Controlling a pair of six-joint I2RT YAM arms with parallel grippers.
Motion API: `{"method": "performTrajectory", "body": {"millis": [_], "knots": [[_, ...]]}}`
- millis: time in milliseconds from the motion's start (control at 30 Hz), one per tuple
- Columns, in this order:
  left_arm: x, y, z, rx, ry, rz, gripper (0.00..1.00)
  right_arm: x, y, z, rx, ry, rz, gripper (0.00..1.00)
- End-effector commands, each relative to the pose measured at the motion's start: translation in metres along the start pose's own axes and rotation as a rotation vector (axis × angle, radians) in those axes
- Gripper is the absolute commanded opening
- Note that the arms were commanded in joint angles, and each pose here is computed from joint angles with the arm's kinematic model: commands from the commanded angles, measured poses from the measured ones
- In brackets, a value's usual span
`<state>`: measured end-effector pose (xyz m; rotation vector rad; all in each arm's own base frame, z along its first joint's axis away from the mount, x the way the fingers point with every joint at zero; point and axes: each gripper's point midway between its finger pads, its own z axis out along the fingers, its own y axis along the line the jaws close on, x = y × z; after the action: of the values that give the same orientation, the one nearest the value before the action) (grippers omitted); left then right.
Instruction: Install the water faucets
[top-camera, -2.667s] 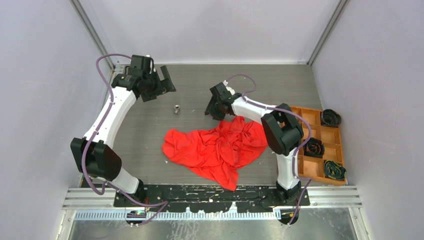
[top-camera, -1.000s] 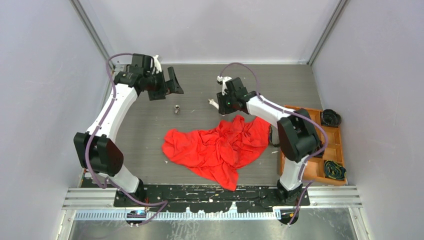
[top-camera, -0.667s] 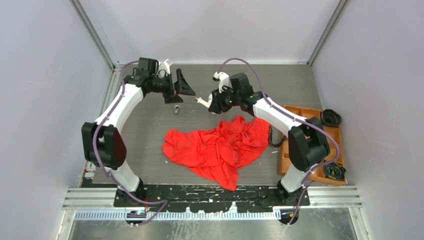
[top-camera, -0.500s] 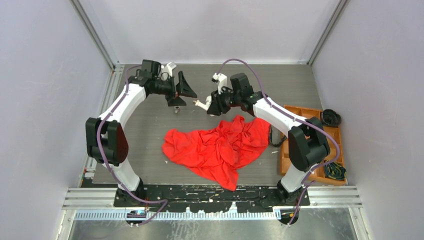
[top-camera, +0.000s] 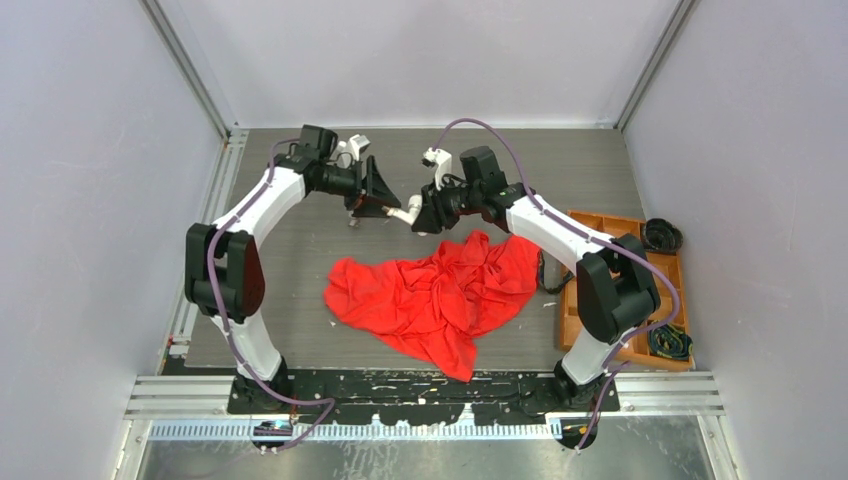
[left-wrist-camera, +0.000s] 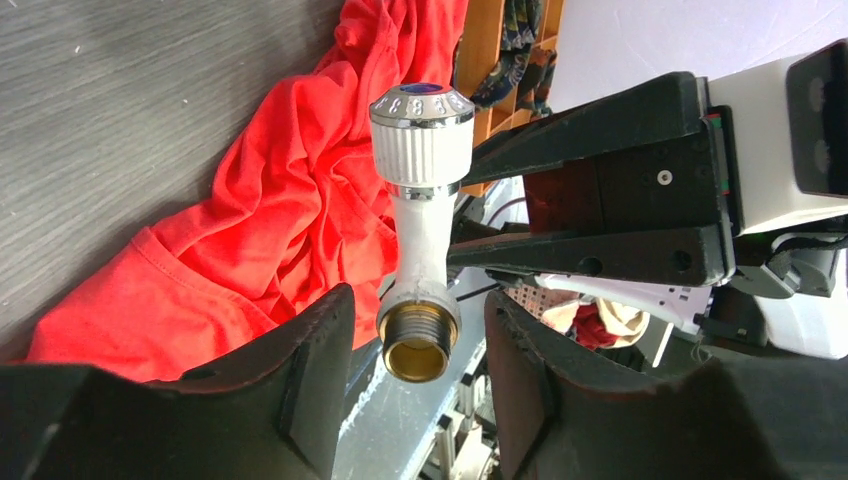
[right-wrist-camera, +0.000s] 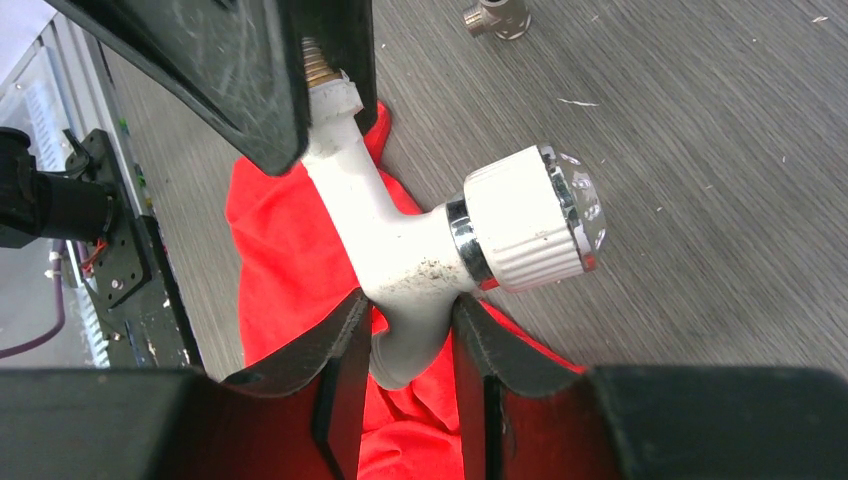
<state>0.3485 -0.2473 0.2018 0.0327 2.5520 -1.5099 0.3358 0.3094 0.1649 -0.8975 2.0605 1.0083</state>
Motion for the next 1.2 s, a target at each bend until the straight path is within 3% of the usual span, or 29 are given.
{"method": "performTrajectory", "body": {"millis": [0, 200, 233, 300, 333, 400, 500, 767, 933, 1167], "knots": [[-0.002, -0.02, 0.003, 0.069, 0.012, 0.054, 0.44, -0.033, 0.013, -0.011, -0.032, -0.08, -0.082, 0.0], [-0.004, -0.024, 0.003, 0.077, 0.006, 0.055, 0.02, -0.033, 0.008, -0.015, -0.015, -0.08, -0.061, 0.01], [-0.006, -0.025, 0.003, 0.08, -0.002, 0.051, 0.0, -0.035, 0.006, -0.018, -0.013, -0.089, -0.04, 0.11], [-0.01, -0.031, 0.002, 0.102, -0.025, 0.053, 0.0, -0.042, 0.001, -0.029, -0.027, -0.135, 0.014, 0.56], [-0.013, -0.036, 0.0, 0.118, -0.04, 0.057, 0.0, -0.047, 0.0, -0.037, -0.049, -0.168, 0.042, 0.72], [-0.017, -0.045, -0.006, 0.158, -0.066, 0.07, 0.0, -0.058, -0.002, -0.059, -0.109, -0.264, 0.105, 0.87], [-0.025, -0.062, -0.021, 0.234, -0.114, 0.11, 0.0, -0.078, -0.007, -0.095, -0.161, -0.406, 0.171, 0.99], [-0.035, -0.107, -0.047, 0.415, -0.271, 0.293, 0.0, -0.112, 0.014, -0.137, -0.353, -0.729, 0.405, 1.0], [-0.036, -0.117, -0.051, 0.493, -0.296, 0.319, 0.0, -0.119, 0.026, -0.138, -0.448, -0.78, 0.452, 1.0], [-0.036, -0.123, -0.051, 0.509, -0.303, 0.331, 0.0, -0.127, 0.046, -0.104, -0.513, -0.714, 0.45, 1.0]]}}
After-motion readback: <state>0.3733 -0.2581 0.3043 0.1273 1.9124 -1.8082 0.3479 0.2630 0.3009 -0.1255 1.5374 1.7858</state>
